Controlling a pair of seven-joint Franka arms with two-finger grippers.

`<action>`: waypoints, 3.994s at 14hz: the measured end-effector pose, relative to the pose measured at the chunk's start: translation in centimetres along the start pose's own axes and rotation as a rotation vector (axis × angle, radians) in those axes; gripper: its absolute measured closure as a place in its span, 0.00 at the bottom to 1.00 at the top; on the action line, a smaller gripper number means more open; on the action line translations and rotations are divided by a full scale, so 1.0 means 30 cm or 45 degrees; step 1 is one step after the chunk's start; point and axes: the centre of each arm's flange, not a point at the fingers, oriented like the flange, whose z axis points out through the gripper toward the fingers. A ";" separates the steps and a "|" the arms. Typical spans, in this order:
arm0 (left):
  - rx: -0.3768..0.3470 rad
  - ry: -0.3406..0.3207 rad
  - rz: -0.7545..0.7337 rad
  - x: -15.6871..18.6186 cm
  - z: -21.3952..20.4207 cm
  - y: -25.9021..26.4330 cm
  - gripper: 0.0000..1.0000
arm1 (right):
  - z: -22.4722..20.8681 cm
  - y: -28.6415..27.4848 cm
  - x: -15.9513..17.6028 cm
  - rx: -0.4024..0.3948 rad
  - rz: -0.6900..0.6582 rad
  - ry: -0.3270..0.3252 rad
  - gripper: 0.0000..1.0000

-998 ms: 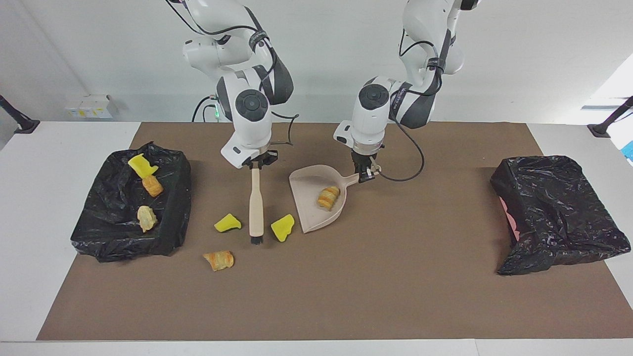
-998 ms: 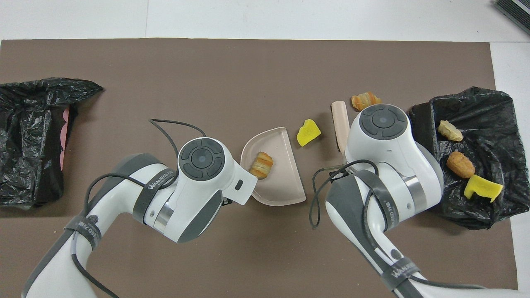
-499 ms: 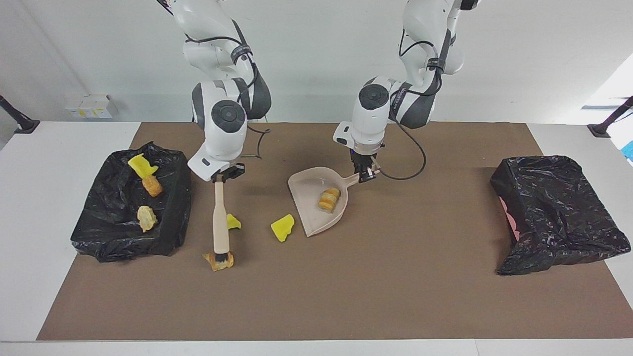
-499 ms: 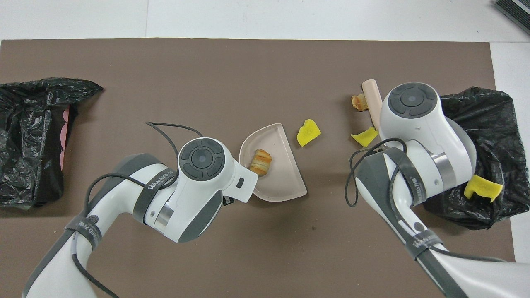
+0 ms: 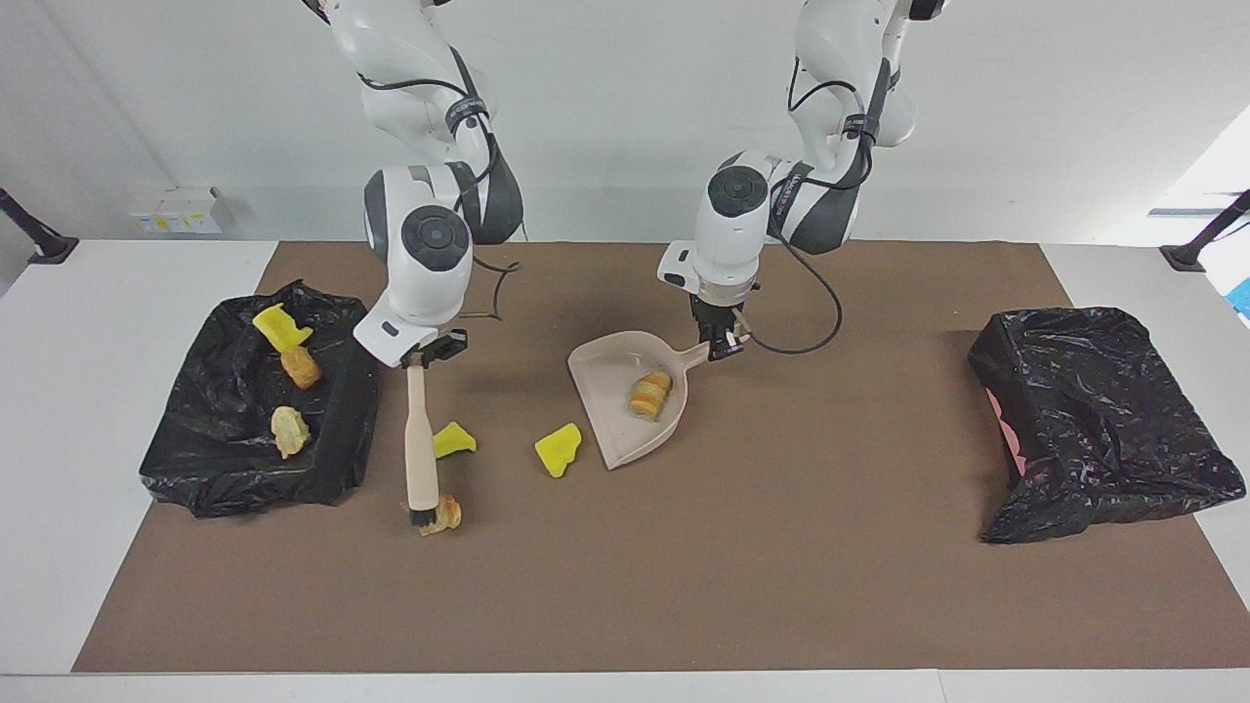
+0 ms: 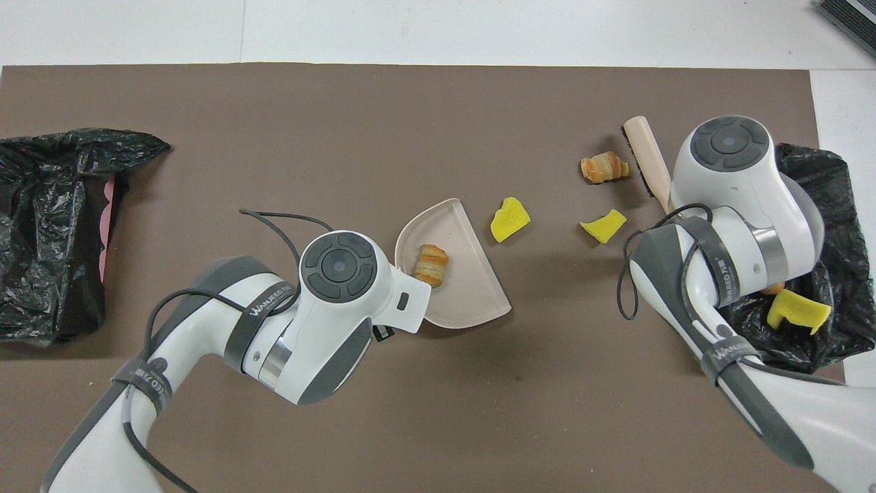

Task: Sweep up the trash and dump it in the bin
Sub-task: 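Sweep more chunks toward the dustpan with the right gripper's brush, then brush the chunks and sponges into the dustpan with the right gripper, then carry the dustpan toward the black bag while the right gripper withdraws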

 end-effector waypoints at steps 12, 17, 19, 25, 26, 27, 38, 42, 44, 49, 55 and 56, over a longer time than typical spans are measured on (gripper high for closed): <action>0.008 0.013 -0.009 0.015 0.011 0.029 0.68 | -0.080 -0.471 -0.053 0.278 -0.032 -0.174 0.74; 0.013 0.022 0.001 0.029 0.014 0.052 0.68 | -0.179 -0.740 -0.129 0.353 -0.011 -0.243 0.74; 0.015 0.025 -0.005 0.034 0.026 0.067 0.68 | -0.203 -0.777 -0.168 0.329 -0.034 -0.283 0.74; 0.026 0.045 -0.002 0.036 0.028 0.065 0.68 | -0.319 -0.797 -0.279 0.401 -0.061 -0.363 0.74; 0.027 0.045 -0.001 0.036 0.029 0.065 0.68 | -0.337 -0.800 -0.294 0.415 -0.065 -0.367 0.74; 0.027 0.046 -0.001 0.036 0.029 0.065 0.68 | -0.354 -0.805 -0.307 0.426 -0.070 -0.368 0.74; 0.032 0.069 0.071 0.017 0.035 0.023 0.68 | -0.408 -0.681 -0.250 0.331 -0.033 -0.141 0.74; 0.029 0.088 0.099 0.006 0.041 0.003 0.68 | -0.312 -0.625 -0.138 0.243 -0.123 -0.063 0.74; 0.016 0.115 0.114 -0.008 0.048 -0.018 0.68 | -0.255 -0.636 -0.091 0.223 -0.160 -0.090 0.74; -0.002 0.143 0.126 -0.027 0.060 -0.041 0.68 | -0.243 -0.766 -0.087 0.202 -0.227 -0.165 0.74; -0.002 0.144 0.127 -0.028 0.061 -0.041 0.68 | -0.377 -0.844 -0.200 0.202 -0.253 -0.244 0.74; -0.004 0.146 0.126 -0.029 0.061 -0.043 0.68 | -0.390 -0.848 -0.209 0.205 -0.250 -0.239 0.74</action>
